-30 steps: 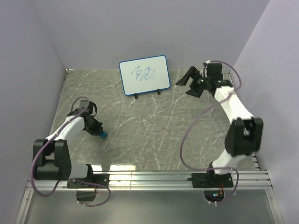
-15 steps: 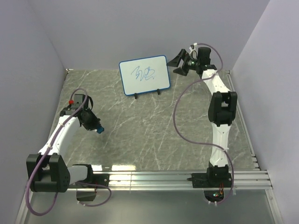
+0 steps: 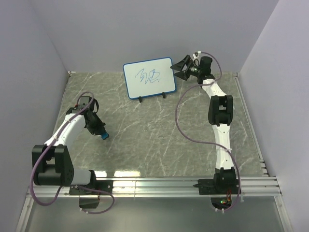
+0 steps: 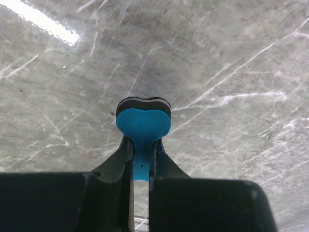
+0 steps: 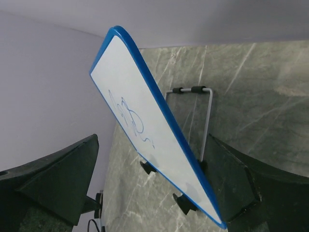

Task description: Erase the whiteboard

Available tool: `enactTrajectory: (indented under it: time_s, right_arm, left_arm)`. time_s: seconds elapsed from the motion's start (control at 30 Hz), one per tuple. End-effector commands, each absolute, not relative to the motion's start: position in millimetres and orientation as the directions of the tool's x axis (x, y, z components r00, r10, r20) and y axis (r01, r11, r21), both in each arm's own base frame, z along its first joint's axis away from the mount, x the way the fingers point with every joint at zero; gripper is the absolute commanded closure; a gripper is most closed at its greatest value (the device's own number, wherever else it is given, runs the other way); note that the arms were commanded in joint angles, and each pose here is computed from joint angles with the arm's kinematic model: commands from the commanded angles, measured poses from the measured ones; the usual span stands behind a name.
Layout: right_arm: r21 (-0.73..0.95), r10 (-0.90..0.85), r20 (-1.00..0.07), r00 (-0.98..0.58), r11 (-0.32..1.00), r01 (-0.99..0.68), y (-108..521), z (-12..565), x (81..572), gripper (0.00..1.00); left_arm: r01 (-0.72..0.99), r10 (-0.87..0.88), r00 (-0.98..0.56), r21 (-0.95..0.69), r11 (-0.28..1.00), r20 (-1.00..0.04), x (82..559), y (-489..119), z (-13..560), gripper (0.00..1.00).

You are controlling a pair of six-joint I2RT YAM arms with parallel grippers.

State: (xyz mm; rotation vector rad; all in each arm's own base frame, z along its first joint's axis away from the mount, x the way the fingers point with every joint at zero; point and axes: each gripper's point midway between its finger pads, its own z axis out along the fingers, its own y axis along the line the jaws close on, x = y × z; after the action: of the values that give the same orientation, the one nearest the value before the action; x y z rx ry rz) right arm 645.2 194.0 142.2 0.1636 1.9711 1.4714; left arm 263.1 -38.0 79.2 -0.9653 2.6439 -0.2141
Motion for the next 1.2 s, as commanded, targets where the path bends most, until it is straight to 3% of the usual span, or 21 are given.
enactTrajectory:
  time_s: [0.0,0.33,0.43,0.53,0.73,0.9,1.03,1.17]
  right_arm:
    - [0.865,0.449,-0.499,-0.742,0.306,-0.397,210,168,644,0.01]
    - [0.892,0.372,-0.446,-0.814,0.26,-0.37,255,136,616,0.07]
    - [0.898,0.346,-0.429,-0.834,0.26,-0.354,264,128,602,0.17]
    - [0.898,0.335,-0.424,-0.842,0.279,-0.341,261,122,584,0.36]
    - [0.874,0.281,-0.444,-0.851,0.347,-0.341,251,113,546,0.57]
    - [0.861,0.256,-0.451,-0.855,0.377,-0.342,245,115,518,0.65]
    - [0.854,0.253,-0.457,-0.853,0.392,-0.341,241,119,502,0.8]
    - [0.852,0.241,-0.448,-0.861,0.406,-0.329,239,116,489,0.86]
  left_arm:
    - [-0.572,-0.634,-0.725,-0.278,0.771,-0.268,280,-41,89,1.0]
    - [-0.562,-0.618,-0.739,-0.259,0.785,-0.269,281,-39,85,1.0]
    - [-0.559,-0.615,-0.739,-0.26,0.787,-0.274,279,-39,85,1.0]
    - [-0.554,-0.613,-0.737,-0.265,0.789,-0.285,277,-38,87,1.0]
    - [-0.54,-0.607,-0.739,-0.282,0.793,-0.292,273,-41,85,1.0]
    - [-0.53,-0.605,-0.742,-0.301,0.793,-0.289,273,-44,83,1.0]
    - [-0.517,-0.6,-0.745,-0.315,0.796,-0.293,272,-46,82,1.0]
    - [-0.508,-0.599,-0.745,-0.332,0.795,-0.293,272,-48,83,1.0]
